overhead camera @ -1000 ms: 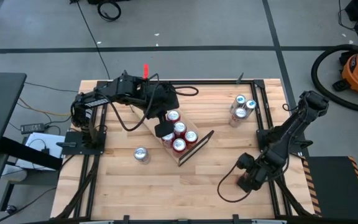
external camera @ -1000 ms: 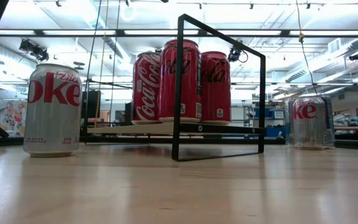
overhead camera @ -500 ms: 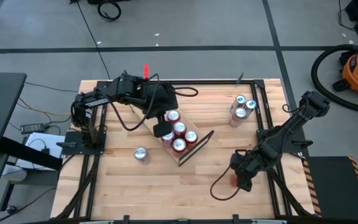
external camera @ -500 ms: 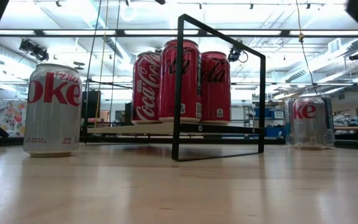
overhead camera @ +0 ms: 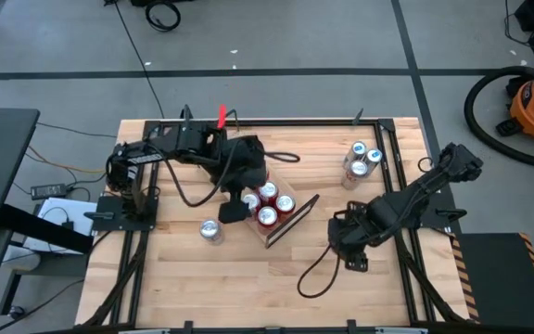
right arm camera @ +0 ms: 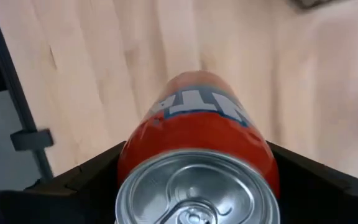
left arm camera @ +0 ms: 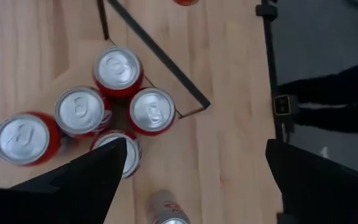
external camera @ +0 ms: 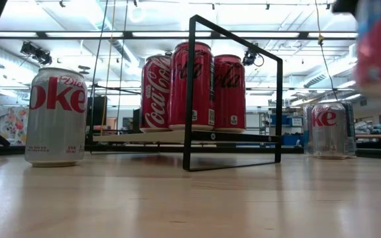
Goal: Place canned beverage on shelf
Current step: Put the orange soda can on the shelf aligned with the other orange soda can
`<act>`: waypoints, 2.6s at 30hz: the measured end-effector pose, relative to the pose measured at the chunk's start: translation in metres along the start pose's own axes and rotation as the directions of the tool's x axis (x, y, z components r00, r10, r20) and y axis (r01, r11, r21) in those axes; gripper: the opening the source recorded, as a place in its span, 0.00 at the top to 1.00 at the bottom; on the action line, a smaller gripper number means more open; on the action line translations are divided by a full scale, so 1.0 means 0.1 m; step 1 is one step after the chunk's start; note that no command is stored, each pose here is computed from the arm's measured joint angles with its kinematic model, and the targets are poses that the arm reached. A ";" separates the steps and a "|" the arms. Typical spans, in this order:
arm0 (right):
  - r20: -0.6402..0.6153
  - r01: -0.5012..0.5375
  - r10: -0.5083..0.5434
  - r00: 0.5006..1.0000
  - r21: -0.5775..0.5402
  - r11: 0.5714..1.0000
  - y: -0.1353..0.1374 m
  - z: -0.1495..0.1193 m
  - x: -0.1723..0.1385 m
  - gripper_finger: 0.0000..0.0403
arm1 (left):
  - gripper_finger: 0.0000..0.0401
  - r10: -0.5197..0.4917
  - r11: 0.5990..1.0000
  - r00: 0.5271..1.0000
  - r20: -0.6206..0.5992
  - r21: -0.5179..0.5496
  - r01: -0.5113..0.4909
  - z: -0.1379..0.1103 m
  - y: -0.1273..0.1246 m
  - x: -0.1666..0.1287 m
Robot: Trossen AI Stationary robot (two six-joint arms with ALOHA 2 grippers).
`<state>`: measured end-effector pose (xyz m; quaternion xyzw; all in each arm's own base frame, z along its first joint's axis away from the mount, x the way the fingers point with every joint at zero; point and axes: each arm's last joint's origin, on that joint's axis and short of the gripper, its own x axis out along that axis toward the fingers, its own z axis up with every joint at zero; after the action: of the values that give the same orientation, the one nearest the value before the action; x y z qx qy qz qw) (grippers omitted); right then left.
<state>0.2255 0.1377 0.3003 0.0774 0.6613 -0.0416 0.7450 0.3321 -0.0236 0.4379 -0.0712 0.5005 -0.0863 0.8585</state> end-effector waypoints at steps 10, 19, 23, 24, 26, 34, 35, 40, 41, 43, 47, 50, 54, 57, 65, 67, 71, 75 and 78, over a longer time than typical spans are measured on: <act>0.146 0.037 -0.042 0.988 0.037 0.999 -0.18 0.17 -0.59 0.14 | 0.01 0.066 0.991 0.980 0.186 0.099 -0.085 0.17 -0.09 0.01; 0.231 0.019 -0.041 0.972 0.097 0.995 -0.30 0.24 -0.89 0.14 | 0.02 0.085 0.975 0.939 0.334 0.167 -0.148 0.31 -0.11 -0.03; 0.264 0.029 -0.060 0.963 0.118 0.993 -0.34 0.25 -1.00 0.14 | 0.06 0.082 0.970 0.936 0.343 0.188 -0.154 0.32 -0.12 -0.03; 0.273 0.031 -0.064 0.960 0.122 0.992 -0.35 0.25 -1.03 0.14 | 0.08 0.082 0.969 0.936 0.342 0.190 -0.154 0.32 -0.12 -0.03; 0.292 0.034 -0.071 0.954 0.130 0.991 -0.37 0.24 -1.10 0.14 | 0.10 0.082 0.969 0.936 0.341 0.191 -0.155 0.32 -0.12 -0.03; 0.355 0.027 -0.076 0.932 0.143 0.989 -0.41 0.22 -1.30 0.14 | 0.16 0.081 0.972 0.946 0.314 0.186 -0.144 0.30 -0.09 0.27; 0.360 0.024 -0.075 0.930 0.143 0.989 -0.41 0.22 -1.31 0.14 | 0.17 0.077 0.972 0.944 0.321 0.186 -0.143 0.29 -0.10 0.32; 0.352 0.030 -0.077 0.933 0.137 0.990 -0.39 0.25 -1.29 0.14 | 0.19 0.058 0.979 0.935 0.351 0.166 -0.123 0.18 -0.13 0.37; 0.350 0.034 -0.079 0.933 0.133 0.990 -0.38 0.26 -1.28 0.14 | 0.19 0.055 0.980 0.929 0.366 0.159 -0.120 0.15 -0.14 0.34; 0.347 0.041 -0.079 0.934 0.116 0.992 -0.37 0.28 -1.26 0.14 | 0.20 0.055 0.982 0.907 0.417 0.143 -0.125 0.12 -0.14 0.27; 0.365 0.061 -0.087 0.927 0.082 0.995 -0.35 0.38 -1.24 0.14 | 0.21 0.066 0.984 0.851 0.521 0.109 -0.143 -0.04 -0.13 0.04; 0.403 0.080 -0.091 0.911 0.044 0.996 -0.37 0.46 -1.28 0.14 | 0.21 0.074 0.990 0.829 0.554 0.058 -0.128 -0.17 -0.10 0.01; 0.472 0.082 -0.067 0.879 -0.012 0.997 -0.39 0.56 -1.32 0.14 | 0.21 0.079 0.997 0.830 0.553 -0.045 -0.064 -0.30 -0.05 0.10; 0.509 0.091 -0.055 0.859 -0.047 0.995 -0.41 0.61 -1.34 0.14 | 0.21 0.067 0.995 0.844 0.531 -0.099 -0.016 -0.32 -0.04 0.20; 0.583 0.120 -0.057 0.810 -0.069 0.990 -0.49 0.73 -1.40 0.14 | 0.21 0.051 0.999 0.834 0.549 -0.023 -0.046 -0.23 -0.06 0.37; 0.549 0.139 -0.106 0.829 -0.019 0.990 -0.54 0.70 -1.37 0.14 | 0.21 0.089 0.995 0.852 0.516 -0.015 -0.095 -0.26 -0.04 0.39; 0.438 -0.019 -0.060 0.897 0.174 0.985 -0.70 0.55 -1.55 0.14 | 0.21 -0.055 0.996 0.854 0.517 -0.033 0.084 -0.21 -0.10 0.10; 0.452 -0.276 0.183 0.873 0.147 0.950 -0.54 0.17 -1.83 0.14 | 0.21 -0.096 0.994 0.875 0.474 0.007 0.106 -0.36 -0.37 -0.24; 0.351 -0.249 0.187 0.917 0.140 0.958 -0.26 0.02 -1.57 0.14 | 0.21 -0.191 0.982 0.808 0.557 0.113 0.154 -0.29 -0.73 0.10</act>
<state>0.2039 0.1059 0.4550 0.2103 0.5058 -0.0305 0.8361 0.3063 -0.0980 0.4310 -0.1119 0.2122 -0.1546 0.9584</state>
